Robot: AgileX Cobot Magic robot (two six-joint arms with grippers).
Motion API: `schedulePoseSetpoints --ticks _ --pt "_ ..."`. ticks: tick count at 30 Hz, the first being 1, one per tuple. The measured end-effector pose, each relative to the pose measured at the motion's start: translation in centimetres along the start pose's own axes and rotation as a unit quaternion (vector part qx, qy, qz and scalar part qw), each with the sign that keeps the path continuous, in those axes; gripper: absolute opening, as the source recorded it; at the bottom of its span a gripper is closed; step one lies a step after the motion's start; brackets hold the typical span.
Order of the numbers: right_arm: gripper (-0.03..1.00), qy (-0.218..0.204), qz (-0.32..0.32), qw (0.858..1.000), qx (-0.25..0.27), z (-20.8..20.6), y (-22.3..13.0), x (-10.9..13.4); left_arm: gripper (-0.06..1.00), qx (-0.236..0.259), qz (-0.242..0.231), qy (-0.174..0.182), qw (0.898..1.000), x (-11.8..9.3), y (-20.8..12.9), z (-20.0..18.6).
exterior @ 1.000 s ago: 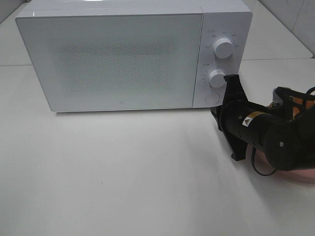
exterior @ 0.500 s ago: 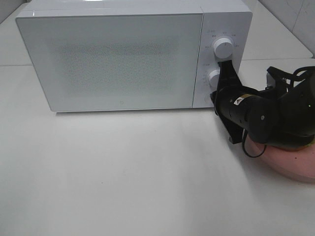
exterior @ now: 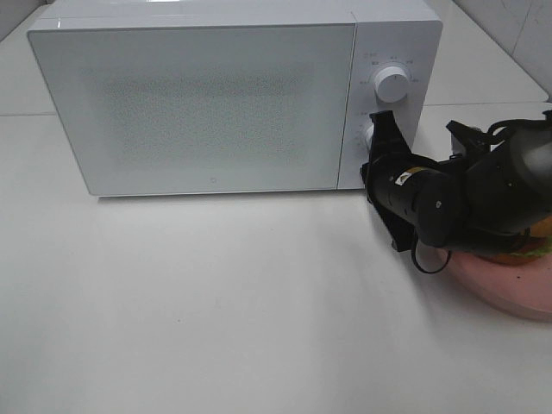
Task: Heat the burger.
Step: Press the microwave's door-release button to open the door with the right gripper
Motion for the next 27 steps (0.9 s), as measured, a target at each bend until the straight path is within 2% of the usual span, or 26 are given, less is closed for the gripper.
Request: schedulePoseSetpoints --ticks 27 --pt "0.01 0.007 -0.021 0.999 -0.027 1.13 0.37 -0.50 0.00 0.000 0.000 0.000 1.000 0.00 0.00 0.00"
Point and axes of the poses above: a point on each arm's last joint axis where the gripper is mounted, z pointing out along that axis toward the gripper, x along the wrist's bending axis when the last joint is at zero, y = z × x, the point moved 8 cm from there along z, pointing out along that axis toward the gripper, and after that the axes turned 6 degrees about -z, right-handed, at the moved point
